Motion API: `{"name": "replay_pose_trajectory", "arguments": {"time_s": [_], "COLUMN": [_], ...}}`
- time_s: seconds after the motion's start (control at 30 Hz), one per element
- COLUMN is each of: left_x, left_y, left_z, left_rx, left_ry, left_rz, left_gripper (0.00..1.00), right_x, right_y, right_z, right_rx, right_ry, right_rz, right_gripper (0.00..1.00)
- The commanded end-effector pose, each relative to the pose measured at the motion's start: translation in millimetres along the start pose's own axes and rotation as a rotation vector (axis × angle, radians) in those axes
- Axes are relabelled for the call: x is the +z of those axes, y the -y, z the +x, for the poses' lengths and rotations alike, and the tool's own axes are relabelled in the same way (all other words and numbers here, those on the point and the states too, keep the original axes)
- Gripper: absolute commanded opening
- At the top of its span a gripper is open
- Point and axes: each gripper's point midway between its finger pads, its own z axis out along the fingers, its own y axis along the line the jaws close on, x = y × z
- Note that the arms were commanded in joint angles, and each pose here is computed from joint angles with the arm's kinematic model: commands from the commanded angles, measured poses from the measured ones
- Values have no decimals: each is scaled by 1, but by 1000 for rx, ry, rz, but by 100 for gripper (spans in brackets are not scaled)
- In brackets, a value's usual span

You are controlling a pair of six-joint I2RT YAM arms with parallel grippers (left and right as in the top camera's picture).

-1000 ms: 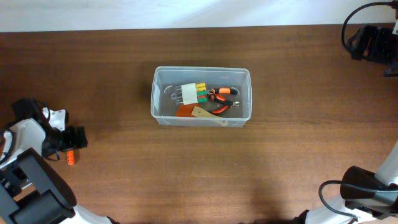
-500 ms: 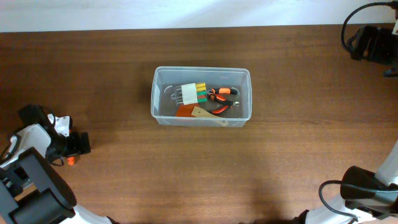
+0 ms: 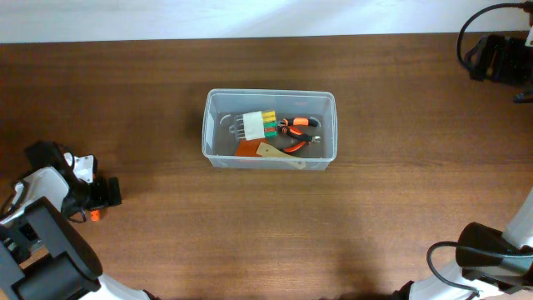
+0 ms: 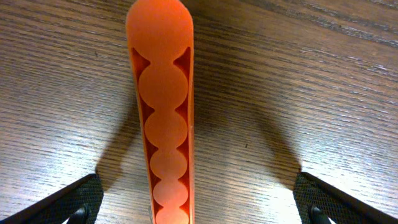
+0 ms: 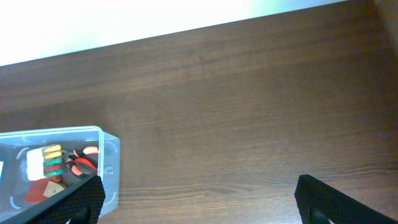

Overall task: Pack container
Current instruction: 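Close the left gripper on the orange strip and lift it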

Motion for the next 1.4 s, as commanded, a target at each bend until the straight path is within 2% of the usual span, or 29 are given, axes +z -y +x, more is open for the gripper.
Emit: {"name": "replay_pose_trajectory", "arguments": {"time_s": [0.0, 0.13, 0.23, 0.47, 0.53, 0.67, 0.83, 1.0, 1.17, 1.23, 1.27, 1.37], "left_x": [15, 19, 19, 19, 19, 19, 19, 19, 18, 17, 15, 7], "left_y": [5, 7, 10, 11, 14, 16, 20, 20, 21, 23, 23, 23], "left_z": [12, 14, 14, 13, 11, 10, 7, 7, 5, 1, -1, -10], "left_rx": [-2, -24, -24, -25, -25, -26, -26, -26, -30, -32, -45, -39], "left_ry": [-50, -63, -58, -55, -45, -39, -27, -27, -19, -7, -4, 5], "left_rz": [22, 35, 50, 58, 75, 90, 114, 114, 121, 134, 132, 130], "left_gripper": [97, 96, 89, 55, 54, 41, 29, 22, 21, 14, 7, 2], "right_x": [2, 2, 2, 2, 2, 2, 2, 2, 2, 2, 2, 2], "right_y": [-1, -1, -1, -1, -1, -1, -1, -1, -1, -1, -1, -1], "right_z": [1, 2, 2, 1, 1, 2, 1, 1, 1, 1, 1, 1], "right_rx": [5, 5, 5, 6, 5, 5, 5, 6, 5, 6, 5, 6], "right_ry": [-7, -8, -8, -7, -7, -8, -7, -7, -7, -7, -7, -7], "right_rz": [-16, -16, -16, -16, -16, -16, -16, -16, -16, -16, -16, -16], "right_gripper": [98, 99, 99, 99, 99, 99, 99, 99, 98, 99, 99, 99]}}
